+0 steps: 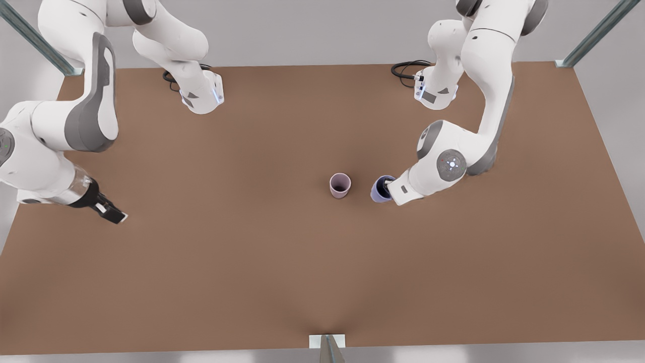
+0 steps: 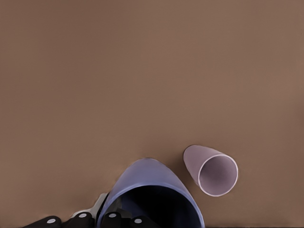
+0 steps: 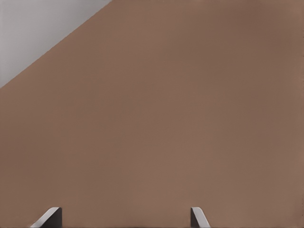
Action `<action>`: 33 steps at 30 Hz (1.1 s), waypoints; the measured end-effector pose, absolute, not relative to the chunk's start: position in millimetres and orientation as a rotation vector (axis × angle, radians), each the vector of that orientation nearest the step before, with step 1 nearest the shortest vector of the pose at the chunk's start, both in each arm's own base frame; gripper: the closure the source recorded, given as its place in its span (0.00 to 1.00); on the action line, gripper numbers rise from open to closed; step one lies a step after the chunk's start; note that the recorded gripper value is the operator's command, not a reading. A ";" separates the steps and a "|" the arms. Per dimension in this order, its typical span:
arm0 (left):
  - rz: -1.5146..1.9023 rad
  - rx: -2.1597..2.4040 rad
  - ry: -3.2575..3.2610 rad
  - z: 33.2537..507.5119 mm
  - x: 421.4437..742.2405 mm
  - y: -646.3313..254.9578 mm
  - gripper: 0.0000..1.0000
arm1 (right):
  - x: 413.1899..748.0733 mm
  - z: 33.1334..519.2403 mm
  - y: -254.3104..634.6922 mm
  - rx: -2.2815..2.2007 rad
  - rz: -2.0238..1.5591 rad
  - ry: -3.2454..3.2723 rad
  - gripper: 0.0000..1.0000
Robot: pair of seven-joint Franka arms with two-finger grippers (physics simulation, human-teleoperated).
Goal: Stack the cups, with the pink cup at the bottom and the purple cup at the top
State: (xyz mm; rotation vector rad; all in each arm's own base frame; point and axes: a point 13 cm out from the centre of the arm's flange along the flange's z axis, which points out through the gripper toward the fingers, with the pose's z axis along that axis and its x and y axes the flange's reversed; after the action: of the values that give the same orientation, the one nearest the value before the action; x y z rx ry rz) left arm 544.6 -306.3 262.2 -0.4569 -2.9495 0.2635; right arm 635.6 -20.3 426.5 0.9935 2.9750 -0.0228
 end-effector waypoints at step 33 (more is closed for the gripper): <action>0.115 0.067 -2.831 206.2 486.0 -416.8 0.79 | 634.7 473.3 -36.4 0.183 -0.051 3.131 0.00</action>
State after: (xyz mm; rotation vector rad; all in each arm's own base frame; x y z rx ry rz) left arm 486.0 -416.8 206.2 0.0667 -2.8309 0.1152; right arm 634.7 -36.4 473.3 0.1830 3.1312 -0.0506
